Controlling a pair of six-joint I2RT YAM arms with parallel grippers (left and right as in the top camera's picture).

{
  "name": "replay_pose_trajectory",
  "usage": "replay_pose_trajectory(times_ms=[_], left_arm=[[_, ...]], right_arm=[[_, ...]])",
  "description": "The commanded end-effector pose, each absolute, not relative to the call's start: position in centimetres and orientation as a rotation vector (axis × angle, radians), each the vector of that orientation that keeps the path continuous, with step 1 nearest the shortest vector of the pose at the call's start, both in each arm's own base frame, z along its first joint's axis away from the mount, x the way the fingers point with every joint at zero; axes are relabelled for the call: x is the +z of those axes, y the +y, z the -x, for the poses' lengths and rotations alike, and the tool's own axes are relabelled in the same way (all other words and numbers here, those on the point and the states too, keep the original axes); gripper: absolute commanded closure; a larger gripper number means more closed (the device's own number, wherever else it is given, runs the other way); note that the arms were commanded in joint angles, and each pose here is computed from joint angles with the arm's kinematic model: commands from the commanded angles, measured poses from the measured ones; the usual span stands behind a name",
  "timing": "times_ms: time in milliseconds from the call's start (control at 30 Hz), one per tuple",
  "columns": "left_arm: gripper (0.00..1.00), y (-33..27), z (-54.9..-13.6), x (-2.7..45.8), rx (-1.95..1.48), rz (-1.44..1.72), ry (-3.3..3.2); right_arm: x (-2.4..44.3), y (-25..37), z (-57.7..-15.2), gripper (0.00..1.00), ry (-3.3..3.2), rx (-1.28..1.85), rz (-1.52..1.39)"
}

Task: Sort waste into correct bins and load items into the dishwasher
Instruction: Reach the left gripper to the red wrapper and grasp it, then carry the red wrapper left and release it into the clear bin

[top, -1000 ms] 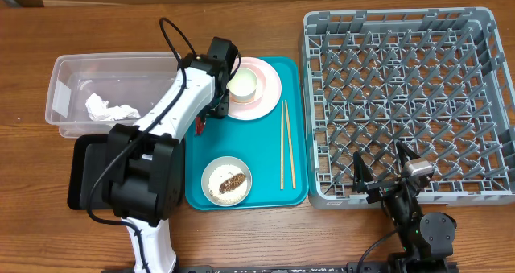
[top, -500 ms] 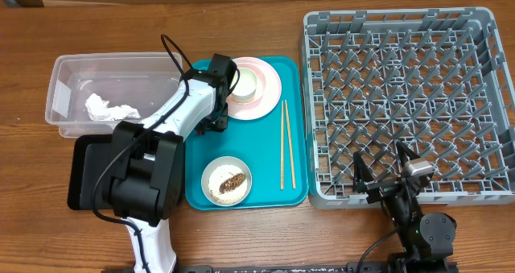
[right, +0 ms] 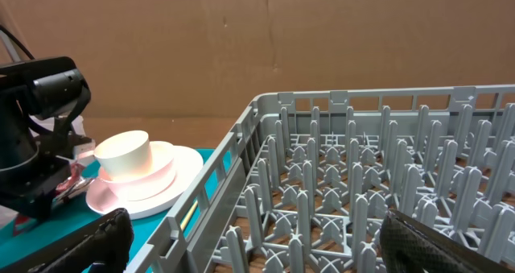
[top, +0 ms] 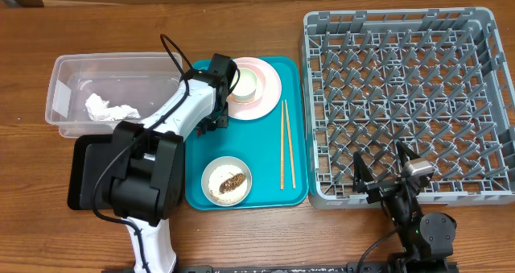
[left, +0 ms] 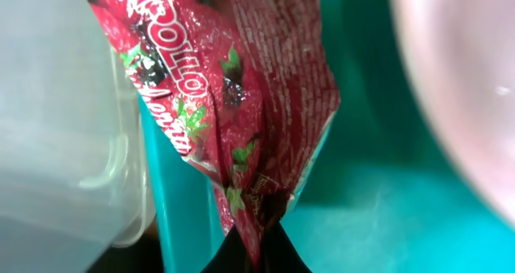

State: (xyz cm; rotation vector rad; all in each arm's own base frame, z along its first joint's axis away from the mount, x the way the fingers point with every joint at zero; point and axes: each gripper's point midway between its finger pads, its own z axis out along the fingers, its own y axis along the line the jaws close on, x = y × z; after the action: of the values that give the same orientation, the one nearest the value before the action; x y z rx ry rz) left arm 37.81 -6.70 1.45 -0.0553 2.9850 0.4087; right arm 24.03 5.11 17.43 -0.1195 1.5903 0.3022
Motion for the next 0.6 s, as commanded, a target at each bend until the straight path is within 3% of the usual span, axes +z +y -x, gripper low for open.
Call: replay_pose_trajectory(times_ms=[0, 367, 567], left_arm=[[0.96, -7.2, -39.6, 3.7, 0.373, 0.081, 2.953], [0.96, -10.3, -44.8, 18.1, 0.097, 0.153, 2.781], [0.96, -6.9, -44.7, 20.9, 0.102, 0.36, 2.755]], right_arm=[[17.3, 5.0, -24.0, 0.0, 1.583, 0.299, 0.116], [17.3, 5.0, -24.0, 0.0, 1.583, 0.299, 0.116], [17.3, 5.0, -24.0, 0.0, 1.583, 0.298, 0.116]])
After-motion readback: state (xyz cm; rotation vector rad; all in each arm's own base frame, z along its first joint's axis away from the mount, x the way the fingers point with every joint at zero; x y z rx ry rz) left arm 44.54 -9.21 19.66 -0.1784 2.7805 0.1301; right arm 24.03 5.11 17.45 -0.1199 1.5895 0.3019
